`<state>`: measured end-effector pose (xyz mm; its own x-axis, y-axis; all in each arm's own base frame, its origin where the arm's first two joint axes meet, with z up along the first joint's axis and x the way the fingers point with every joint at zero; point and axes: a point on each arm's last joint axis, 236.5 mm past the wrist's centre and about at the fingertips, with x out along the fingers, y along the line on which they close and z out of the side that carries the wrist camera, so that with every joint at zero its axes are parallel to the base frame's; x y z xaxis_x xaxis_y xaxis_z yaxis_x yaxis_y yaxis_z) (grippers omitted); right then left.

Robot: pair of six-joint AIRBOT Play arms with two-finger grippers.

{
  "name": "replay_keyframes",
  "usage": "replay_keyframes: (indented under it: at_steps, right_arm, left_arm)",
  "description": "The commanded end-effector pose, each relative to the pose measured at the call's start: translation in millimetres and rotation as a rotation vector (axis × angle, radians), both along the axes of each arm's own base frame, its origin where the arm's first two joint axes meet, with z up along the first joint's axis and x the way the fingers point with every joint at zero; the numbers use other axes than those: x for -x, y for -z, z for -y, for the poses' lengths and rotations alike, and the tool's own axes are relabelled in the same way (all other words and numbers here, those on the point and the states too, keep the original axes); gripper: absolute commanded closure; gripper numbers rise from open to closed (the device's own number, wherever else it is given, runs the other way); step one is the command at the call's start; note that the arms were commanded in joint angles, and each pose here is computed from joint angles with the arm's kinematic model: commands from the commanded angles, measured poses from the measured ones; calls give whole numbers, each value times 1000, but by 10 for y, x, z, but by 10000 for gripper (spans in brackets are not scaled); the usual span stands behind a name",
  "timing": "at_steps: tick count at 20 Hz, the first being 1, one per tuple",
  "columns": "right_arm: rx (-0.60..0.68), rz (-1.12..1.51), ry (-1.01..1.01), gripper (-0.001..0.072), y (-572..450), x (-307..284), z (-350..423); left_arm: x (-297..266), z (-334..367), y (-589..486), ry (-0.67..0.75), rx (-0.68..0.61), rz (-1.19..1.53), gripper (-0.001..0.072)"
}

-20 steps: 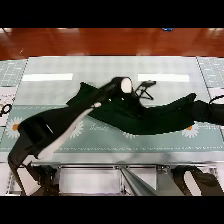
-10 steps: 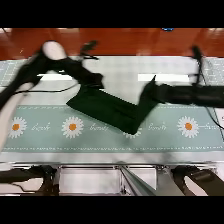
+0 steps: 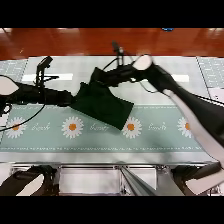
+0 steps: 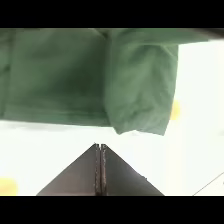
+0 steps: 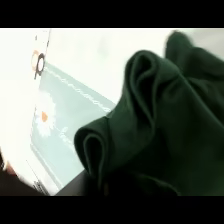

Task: Fold the shirts.

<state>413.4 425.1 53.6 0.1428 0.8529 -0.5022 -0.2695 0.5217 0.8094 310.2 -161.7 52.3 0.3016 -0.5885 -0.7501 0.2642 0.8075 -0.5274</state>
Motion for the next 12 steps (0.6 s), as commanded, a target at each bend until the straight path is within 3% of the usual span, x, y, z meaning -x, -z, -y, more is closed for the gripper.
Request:
replay_keyframes:
  at_steps: [1,2,5,8,12]
  right_arm:
    - [-35,-78,-33,606,414,-99,-379]
    - [-25,-62,-59,289,492,-85,-387]
    - [-3,-136,-140,307,473,82,-192]
    - [0,-134,-239,307,-35,190,358]
    - [383,78,63,307,-682,-304,2147]
  left_arm:
    - [15,-59,62,-33,-1,10,688]
    - [14,-59,71,-31,-3,9,688]
    - [-59,-97,59,-44,-9,37,688]
    - [-285,-384,5,-148,-15,84,688]
    - [-371,-996,-71,-316,-14,76,688]
